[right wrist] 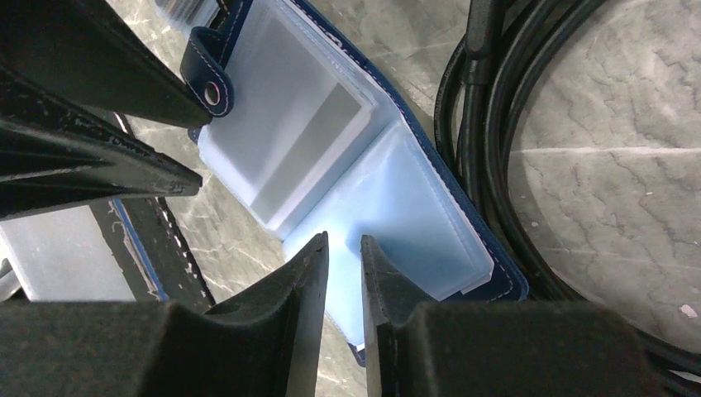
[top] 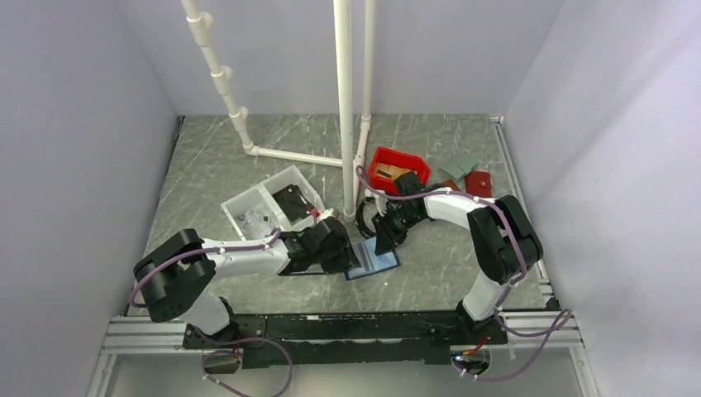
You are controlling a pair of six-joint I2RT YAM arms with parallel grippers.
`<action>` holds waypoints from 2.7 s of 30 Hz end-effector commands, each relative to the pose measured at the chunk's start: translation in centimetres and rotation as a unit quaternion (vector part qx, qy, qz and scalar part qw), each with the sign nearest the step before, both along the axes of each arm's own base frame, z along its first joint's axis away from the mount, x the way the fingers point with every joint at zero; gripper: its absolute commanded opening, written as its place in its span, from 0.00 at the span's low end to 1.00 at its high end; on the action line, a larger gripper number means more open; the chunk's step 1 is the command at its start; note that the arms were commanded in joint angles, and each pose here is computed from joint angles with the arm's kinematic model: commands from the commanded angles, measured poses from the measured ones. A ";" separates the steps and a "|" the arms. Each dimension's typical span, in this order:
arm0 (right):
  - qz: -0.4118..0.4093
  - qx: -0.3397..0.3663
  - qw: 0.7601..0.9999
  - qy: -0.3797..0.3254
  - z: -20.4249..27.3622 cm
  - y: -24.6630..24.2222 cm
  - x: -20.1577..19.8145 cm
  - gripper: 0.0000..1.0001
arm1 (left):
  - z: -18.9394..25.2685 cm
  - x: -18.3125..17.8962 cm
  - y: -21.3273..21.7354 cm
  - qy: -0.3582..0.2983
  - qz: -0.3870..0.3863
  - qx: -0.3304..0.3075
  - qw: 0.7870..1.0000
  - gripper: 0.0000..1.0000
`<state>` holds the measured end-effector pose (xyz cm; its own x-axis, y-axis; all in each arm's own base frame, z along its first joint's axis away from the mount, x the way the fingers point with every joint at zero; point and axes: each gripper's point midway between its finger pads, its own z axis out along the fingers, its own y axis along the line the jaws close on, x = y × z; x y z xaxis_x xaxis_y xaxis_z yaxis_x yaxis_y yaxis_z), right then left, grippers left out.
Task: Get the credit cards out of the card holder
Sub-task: Pick up the card holder from the center of the board.
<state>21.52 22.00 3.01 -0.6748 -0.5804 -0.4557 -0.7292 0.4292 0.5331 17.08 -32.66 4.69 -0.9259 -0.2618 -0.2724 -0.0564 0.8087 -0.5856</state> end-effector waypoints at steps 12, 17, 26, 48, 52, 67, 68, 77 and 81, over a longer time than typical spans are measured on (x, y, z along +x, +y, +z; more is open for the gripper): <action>-0.001 0.004 1.000 0.017 0.5 0.9 0.2 0.24 | 4.1 2.1 -3.3 -0.084 -0.037 -0.080 0.993 0.42; 0.000 0.012 1.000 0.009 1.3 1.0 0.5 0.26 | 4.8 3.0 -3.9 -0.095 -0.058 -0.113 0.987 0.43; -0.011 0.025 1.000 -0.002 2.5 0.8 1.2 0.32 | 4.2 4.0 -4.1 -0.097 -0.078 -0.106 0.987 0.43; -0.036 0.069 0.997 0.013 4.6 0.2 1.7 0.53 | 5.4 4.1 -5.9 -0.119 -0.130 -0.187 0.966 0.41; -0.033 0.084 0.996 0.021 5.1 0.2 1.5 0.57 | 5.1 4.4 -5.6 -0.113 -0.122 -0.182 0.969 0.37; -0.037 0.090 0.995 0.024 5.4 -0.1 1.6 0.65 | 2.7 4.8 -4.4 -0.086 -0.107 -0.139 0.981 0.25; -0.037 0.091 0.995 0.024 5.5 -0.1 1.5 0.66 | 2.6 4.9 -4.2 -0.085 -0.106 -0.135 0.981 0.24; -0.019 0.119 0.991 0.051 5.9 0.5 0.4 0.71 | 1.6 4.8 -3.9 -0.075 -0.106 -0.121 0.984 0.21; -0.007 0.111 0.992 0.053 5.5 0.4 0.1 0.72 | 1.3 4.9 -3.8 -0.073 -0.103 -0.119 0.985 0.20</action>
<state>21.38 21.78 7.03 -0.7734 -0.4529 -0.4435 -0.6147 0.3649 0.6993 20.89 -37.09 7.26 -0.9259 -0.1304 -0.3547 0.2158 0.5881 -0.7795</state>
